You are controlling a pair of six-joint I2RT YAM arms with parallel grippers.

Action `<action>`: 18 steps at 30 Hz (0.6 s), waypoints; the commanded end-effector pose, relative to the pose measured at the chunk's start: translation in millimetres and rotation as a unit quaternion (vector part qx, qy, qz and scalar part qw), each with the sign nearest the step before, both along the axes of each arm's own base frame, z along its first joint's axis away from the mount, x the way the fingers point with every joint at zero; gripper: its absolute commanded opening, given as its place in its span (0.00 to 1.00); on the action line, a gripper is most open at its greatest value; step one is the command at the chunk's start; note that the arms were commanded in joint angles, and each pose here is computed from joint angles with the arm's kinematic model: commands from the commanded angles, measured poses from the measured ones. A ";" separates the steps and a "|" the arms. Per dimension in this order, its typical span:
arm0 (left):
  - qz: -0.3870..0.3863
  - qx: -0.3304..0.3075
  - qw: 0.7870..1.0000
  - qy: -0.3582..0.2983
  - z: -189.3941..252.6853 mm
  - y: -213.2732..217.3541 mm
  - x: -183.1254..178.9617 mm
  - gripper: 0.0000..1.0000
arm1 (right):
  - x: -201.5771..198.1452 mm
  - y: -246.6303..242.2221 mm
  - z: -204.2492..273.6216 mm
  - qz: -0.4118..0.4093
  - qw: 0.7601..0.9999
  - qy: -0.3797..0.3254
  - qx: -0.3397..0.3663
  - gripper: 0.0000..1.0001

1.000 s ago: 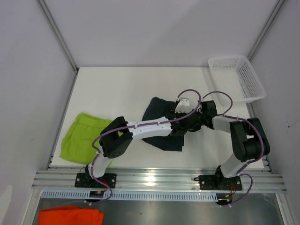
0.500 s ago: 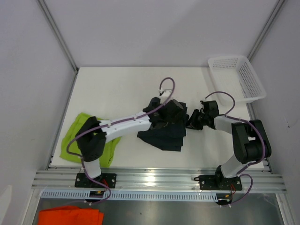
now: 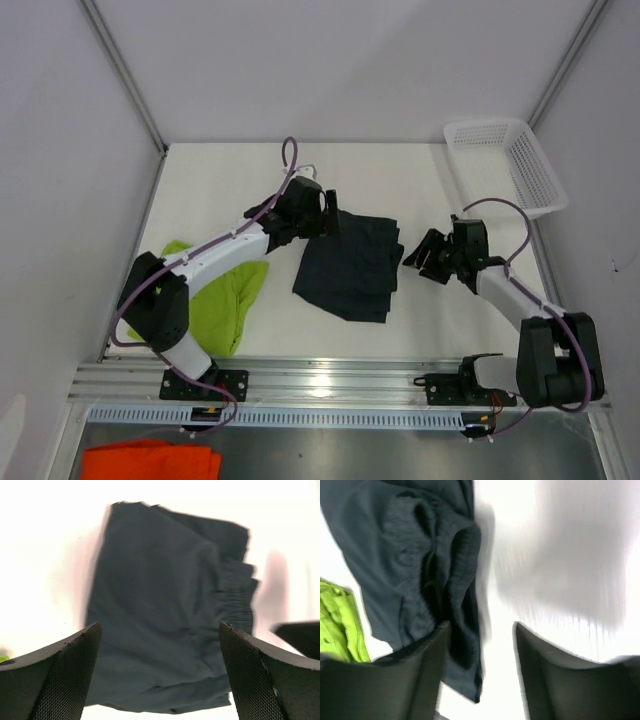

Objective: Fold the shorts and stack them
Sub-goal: Fold the shorts

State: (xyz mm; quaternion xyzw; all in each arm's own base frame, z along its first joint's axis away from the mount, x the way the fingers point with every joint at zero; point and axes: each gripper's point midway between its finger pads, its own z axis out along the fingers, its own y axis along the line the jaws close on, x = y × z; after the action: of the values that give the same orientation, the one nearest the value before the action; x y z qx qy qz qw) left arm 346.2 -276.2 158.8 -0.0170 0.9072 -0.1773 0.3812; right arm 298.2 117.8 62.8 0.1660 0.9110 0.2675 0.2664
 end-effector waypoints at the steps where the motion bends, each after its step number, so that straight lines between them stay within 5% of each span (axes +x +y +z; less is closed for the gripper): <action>1: -0.048 -0.007 0.999 0.020 -20.7 -1.0 10.5 0.99 | -13.5 1.3 20.8 -0.025 1.000 -0.012 0.002 0.64; 2: -0.047 -0.005 0.999 0.020 -23.0 0.9 16.7 0.99 | -21.6 4.0 33.6 -0.040 0.999 -0.019 0.005 0.80; 4: -0.060 -0.001 0.998 0.029 -29.8 -1.2 20.7 0.99 | -34.6 19.4 43.1 -0.052 0.998 -0.029 -0.001 0.93; 9: -0.050 -0.002 0.998 0.034 -35.0 6.9 23.5 0.99 | -62.6 53.7 63.6 -0.190 0.977 -0.003 0.091 0.95; 11: -0.046 -0.003 0.999 0.024 -27.2 10.8 22.5 0.99 | -79.1 60.6 60.9 -0.226 0.971 0.004 0.072 0.96; 18: -0.013 0.009 1.000 -0.013 20.9 39.5 10.2 0.99 | -104.9 126.9 58.9 -0.282 0.945 0.044 0.162 0.97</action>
State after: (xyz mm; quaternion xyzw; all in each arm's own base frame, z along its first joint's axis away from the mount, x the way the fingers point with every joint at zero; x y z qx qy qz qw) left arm 359.5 -253.5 136.8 0.0073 0.9213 -0.1756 0.3468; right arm 175.9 239.0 110.0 0.3496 0.8573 0.2945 0.2368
